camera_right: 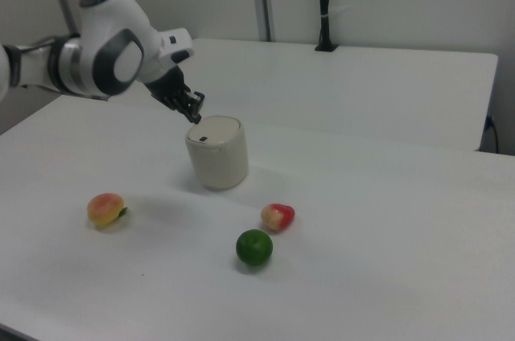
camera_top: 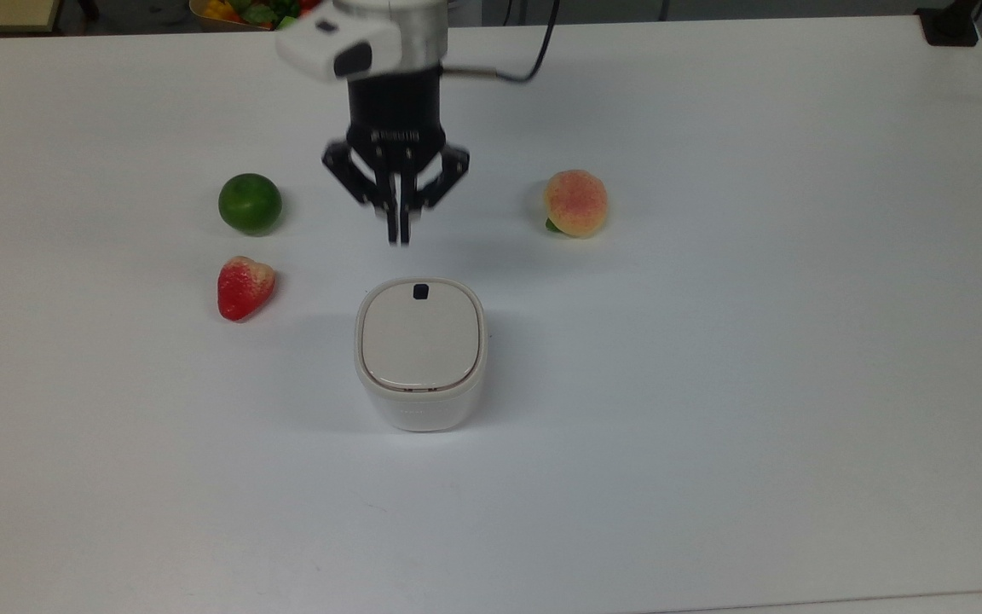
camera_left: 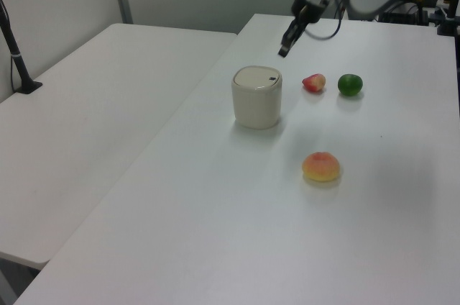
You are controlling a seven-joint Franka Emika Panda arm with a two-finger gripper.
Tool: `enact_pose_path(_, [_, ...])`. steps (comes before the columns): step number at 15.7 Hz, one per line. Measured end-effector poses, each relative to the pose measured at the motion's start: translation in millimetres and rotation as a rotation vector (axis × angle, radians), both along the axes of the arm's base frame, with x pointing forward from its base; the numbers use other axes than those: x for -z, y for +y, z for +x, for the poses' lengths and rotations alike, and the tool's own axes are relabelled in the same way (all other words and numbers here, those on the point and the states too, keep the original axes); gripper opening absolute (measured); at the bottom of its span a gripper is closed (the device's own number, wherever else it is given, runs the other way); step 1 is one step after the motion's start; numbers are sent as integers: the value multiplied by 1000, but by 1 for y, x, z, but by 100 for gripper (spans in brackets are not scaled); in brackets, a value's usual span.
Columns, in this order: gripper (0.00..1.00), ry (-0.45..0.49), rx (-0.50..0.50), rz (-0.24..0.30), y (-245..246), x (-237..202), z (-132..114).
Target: Close garbage bin
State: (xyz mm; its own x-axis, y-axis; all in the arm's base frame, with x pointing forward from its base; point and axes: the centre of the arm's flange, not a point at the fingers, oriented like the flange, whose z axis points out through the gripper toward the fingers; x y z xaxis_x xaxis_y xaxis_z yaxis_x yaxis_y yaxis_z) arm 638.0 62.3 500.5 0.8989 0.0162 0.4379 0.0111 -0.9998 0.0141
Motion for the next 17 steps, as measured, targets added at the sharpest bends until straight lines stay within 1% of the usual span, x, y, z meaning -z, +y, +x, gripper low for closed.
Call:
enact_pose_path(2, [28, 65, 6, -8, -1, -24, -17])
enact_pose_path(4, [48, 119, 3, -14, 3, -43, -31])
enact_pose_path(5, [56, 146, 1, -18, 5, -51, -37])
enact_pose_path(9, [98, 247, 4, -21, 8, -71, -60])
enact_pose_path(10, [100, 283, 8, -20, 7, -75, -67])
enact_pose_path(12, [100, 338, 13, -18, 5, -85, -83])
enact_pose_path(15, [100, 368, 20, -11, 2, -99, -99])
enact_pose_path(17, [100, 368, 35, 15, -6, -105, -103])
